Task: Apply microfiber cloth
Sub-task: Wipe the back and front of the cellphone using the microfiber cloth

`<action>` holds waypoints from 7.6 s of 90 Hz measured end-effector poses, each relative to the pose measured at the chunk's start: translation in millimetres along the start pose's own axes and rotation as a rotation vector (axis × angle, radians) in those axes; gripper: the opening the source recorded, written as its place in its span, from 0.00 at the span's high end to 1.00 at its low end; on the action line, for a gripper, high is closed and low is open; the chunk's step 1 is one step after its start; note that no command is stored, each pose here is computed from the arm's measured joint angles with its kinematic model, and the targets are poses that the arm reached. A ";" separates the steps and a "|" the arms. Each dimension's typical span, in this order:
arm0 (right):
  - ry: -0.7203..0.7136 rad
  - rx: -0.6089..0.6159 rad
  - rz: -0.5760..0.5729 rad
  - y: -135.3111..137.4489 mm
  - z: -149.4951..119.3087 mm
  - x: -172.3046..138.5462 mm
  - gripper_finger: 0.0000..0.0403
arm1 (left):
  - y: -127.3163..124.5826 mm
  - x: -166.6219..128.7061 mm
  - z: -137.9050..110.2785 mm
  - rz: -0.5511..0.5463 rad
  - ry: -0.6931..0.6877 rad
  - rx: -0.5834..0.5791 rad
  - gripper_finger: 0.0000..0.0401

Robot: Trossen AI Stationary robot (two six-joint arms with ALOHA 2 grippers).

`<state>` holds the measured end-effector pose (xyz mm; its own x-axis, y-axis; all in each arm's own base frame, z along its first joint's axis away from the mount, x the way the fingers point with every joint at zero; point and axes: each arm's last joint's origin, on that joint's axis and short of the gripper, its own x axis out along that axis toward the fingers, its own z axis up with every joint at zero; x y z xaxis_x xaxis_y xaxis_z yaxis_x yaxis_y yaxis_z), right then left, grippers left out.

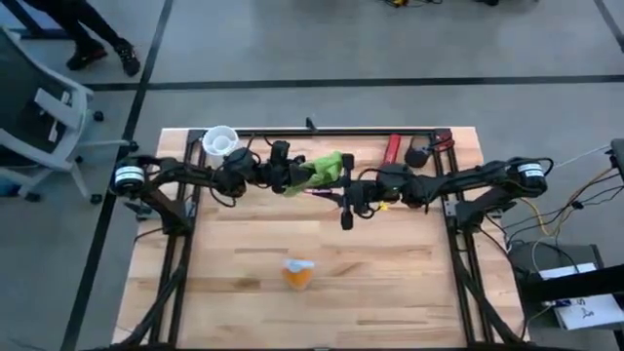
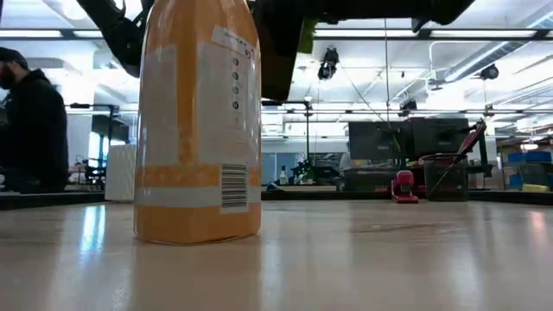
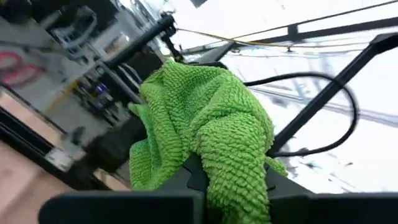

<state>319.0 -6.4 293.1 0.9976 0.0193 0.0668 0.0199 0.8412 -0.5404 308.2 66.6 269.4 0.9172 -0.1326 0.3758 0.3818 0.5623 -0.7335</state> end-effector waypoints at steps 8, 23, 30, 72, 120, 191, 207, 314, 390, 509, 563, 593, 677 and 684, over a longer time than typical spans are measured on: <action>0.000 -0.027 0.004 0.1 0.2 0.1 0.97 | 0.1 0.0 0.0 0.001 -0.001 -0.067 0.95; 0.005 -0.109 0.013 0.8 -0.7 0.2 0.97 | -1.9 1.5 2.0 -0.011 -0.013 -0.187 0.95; 0.004 -0.135 0.019 1.0 -0.8 0.2 0.97 | -3.8 3.3 3.2 -0.021 -0.017 -0.233 0.95; 0.039 -0.237 0.015 3.1 -4.8 1.4 0.97 | -20.8 21.9 0.9 -0.055 0.014 -0.212 0.95; -0.011 -0.235 0.004 4.1 7.0 -2.7 0.97 | 19.4 -9.3 -16.5 0.222 -0.010 -0.174 0.95; 0.003 -0.249 -0.068 -28.8 56.9 5.2 0.98 | 50.6 -61.7 -52.5 0.442 0.117 0.035 0.95; 0.101 -0.122 -0.142 -35.7 60.5 6.2 0.98 | 34.4 -70.7 -47.0 0.314 0.102 0.263 0.95; 0.183 0.686 -0.451 -37.6 14.6 13.2 0.98 | 11.6 -11.8 -57.1 0.663 0.309 1.400 0.95; 0.213 0.693 -0.451 -30.6 16.0 13.4 0.98 | -29.3 13.9 -8.7 0.835 0.186 1.577 0.95; 0.172 0.648 -0.478 -39.4 31.4 11.8 0.98 | -24.8 9.2 -15.1 0.734 0.227 1.327 0.95; 0.175 0.620 -0.501 -39.5 30.3 12.1 0.98 | 2.9 25.2 -30.7 0.690 0.346 1.244 0.95; 0.174 0.647 -0.451 -33.1 39.1 8.4 0.98 | 40.8 14.8 -48.0 0.983 0.513 1.337 0.95; 0.395 0.525 -0.446 -8.9 14.9 17.3 0.98 | 3.7 2.7 -40.2 0.629 0.547 1.154 0.95; 0.388 0.537 -0.413 -7.5 14.7 17.9 0.98 | 5.4 1.8 -37.6 0.651 0.541 1.165 0.95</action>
<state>335.7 -4.5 310.7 0.8704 -0.4592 -0.1776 0.4582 0.8875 -0.0489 316.2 38.7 244.8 0.9198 0.2634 -0.2909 -0.1802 0.9420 0.2831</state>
